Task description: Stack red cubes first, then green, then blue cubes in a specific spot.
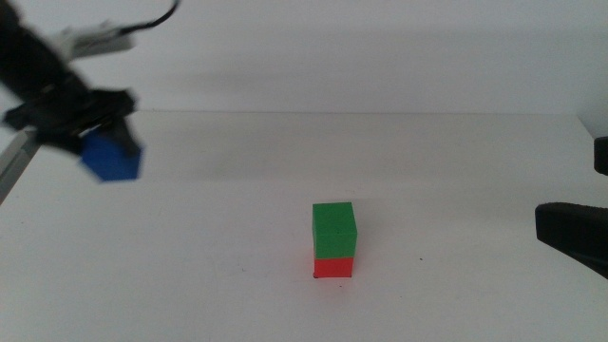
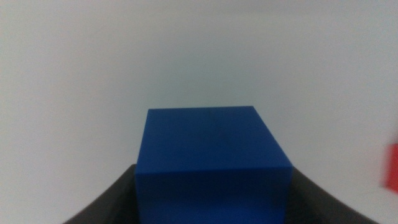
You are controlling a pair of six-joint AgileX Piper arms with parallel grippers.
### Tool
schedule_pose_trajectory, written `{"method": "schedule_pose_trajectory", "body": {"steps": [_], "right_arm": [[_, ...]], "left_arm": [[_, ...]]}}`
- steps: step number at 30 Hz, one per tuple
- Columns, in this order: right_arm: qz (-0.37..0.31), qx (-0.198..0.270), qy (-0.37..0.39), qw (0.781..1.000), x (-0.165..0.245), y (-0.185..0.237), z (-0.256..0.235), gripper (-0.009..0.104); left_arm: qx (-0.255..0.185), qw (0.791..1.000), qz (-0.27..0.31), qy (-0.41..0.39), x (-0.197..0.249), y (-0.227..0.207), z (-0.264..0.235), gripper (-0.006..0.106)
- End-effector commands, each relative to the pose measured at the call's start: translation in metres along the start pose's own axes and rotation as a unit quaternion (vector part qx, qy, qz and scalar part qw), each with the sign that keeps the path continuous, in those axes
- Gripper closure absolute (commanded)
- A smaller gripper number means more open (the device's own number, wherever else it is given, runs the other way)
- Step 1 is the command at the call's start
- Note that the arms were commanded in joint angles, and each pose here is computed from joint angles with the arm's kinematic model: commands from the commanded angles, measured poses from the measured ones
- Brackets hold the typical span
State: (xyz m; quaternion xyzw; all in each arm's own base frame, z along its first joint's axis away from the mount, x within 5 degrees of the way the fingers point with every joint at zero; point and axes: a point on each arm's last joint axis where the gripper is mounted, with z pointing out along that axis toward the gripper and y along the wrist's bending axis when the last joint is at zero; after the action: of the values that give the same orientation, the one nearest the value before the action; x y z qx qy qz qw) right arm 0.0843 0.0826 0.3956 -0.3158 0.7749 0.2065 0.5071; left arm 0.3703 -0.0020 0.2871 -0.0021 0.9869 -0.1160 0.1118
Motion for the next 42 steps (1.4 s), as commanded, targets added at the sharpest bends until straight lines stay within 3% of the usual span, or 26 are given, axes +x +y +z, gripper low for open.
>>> {"method": "schedule_pose_trajectory", "body": {"steps": [1,5,8,11,15,20,26,32,42], "right_arm": [[-0.005,0.002,-0.002,1.000,0.001,0.000,0.000,0.003],[-0.005,0.002,-0.002,1.000,0.001,0.000,0.000,0.003],[-0.005,0.002,-0.002,1.000,0.001,0.000,0.000,0.003],[-0.005,0.002,-0.002,1.000,0.001,0.000,0.000,0.003],[-0.005,0.002,-0.002,1.000,0.001,0.000,0.000,0.003],[-0.005,0.002,-0.002,1.000,0.001,0.000,0.000,0.003],[-0.005,0.002,-0.002,1.000,0.001,0.000,0.000,0.003],[-0.005,0.002,-0.002,1.000,0.001,0.000,0.000,0.003],[-0.005,0.002,-0.002,1.000,0.001,0.000,0.000,0.003]], "left_arm": [[0.009,1.000,0.016,-0.017,-0.004,-0.041,-0.010,0.102],[0.005,0.998,0.052,-0.040,-0.005,-0.117,-0.014,0.102],[-0.025,0.996,0.048,-0.064,0.011,-0.172,-0.016,0.102],[-0.072,0.991,0.068,-0.095,0.031,-0.209,-0.013,0.102],[-0.079,0.986,0.095,-0.110,0.053,-0.241,-0.012,0.102],[-0.019,0.996,0.059,-0.065,0.066,-0.256,-0.008,0.102],[0.002,0.998,0.038,-0.041,0.074,-0.266,-0.002,0.102],[-0.022,0.998,0.022,-0.061,0.084,-0.278,0.002,0.102],[-0.041,0.999,-0.014,-0.023,0.086,-0.279,0.034,0.102]]}}
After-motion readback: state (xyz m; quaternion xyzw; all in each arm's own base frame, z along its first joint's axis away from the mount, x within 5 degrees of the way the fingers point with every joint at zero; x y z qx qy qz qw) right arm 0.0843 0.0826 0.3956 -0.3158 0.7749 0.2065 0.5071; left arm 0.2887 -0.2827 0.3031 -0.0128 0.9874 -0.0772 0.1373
